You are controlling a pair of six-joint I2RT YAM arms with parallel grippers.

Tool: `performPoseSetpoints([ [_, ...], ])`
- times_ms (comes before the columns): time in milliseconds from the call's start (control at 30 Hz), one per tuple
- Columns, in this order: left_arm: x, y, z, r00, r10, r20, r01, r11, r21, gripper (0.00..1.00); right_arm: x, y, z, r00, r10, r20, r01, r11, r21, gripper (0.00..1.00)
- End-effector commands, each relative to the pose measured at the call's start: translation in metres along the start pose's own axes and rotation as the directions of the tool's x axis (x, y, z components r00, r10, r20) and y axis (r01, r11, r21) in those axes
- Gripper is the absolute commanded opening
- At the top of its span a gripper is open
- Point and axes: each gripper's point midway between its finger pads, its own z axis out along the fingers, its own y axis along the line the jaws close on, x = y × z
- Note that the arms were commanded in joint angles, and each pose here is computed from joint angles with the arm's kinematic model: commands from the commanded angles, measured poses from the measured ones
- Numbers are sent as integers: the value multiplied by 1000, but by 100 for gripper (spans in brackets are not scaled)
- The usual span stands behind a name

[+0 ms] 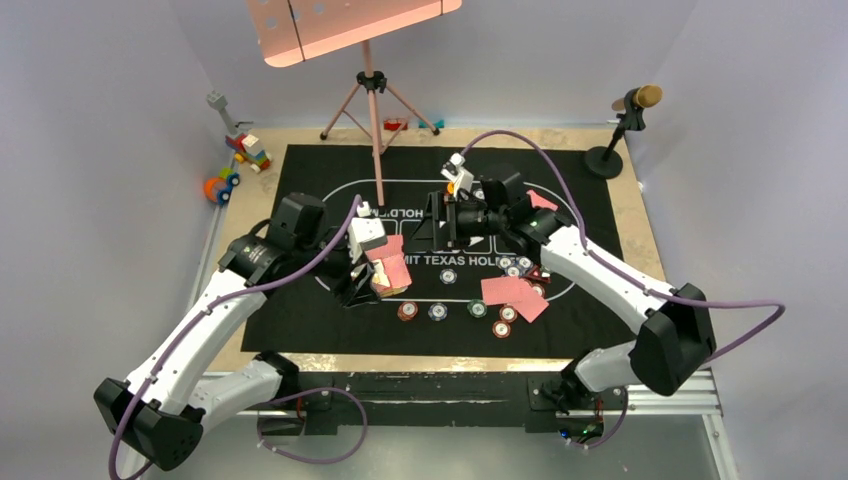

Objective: Distribute texas hold em gaming equipment

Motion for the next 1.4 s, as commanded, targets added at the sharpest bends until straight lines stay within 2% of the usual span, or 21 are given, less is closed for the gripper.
performPoseSetpoints([
  [0,-26,5,-6,996,50,69,-49,999,-20,0,12,40,7,998,-36,-49,27,986,-164,96],
  [200,-27,5,-5,996,49,71,-48,999,-19,0,29,55,26,994,-15,-108,-13,967,-254,97],
  [533,-34,3,-9,995,55,82,-53,998,-18,0,48,42,41,981,38,-192,-84,968,-237,97],
  [833,-35,1,-9,995,52,89,-51,999,-6,0,47,26,35,979,108,-175,-149,960,-236,72],
  [1133,-36,-1,-9,995,48,93,-49,999,3,0,45,16,27,979,146,-139,-176,957,-232,42],
  [1267,-35,-1,-9,995,46,92,-47,999,4,0,43,19,23,981,143,-129,-171,956,-240,33],
  [1367,-35,-2,-9,995,47,93,-47,999,5,0,40,21,19,983,143,-118,-168,955,-245,29],
])
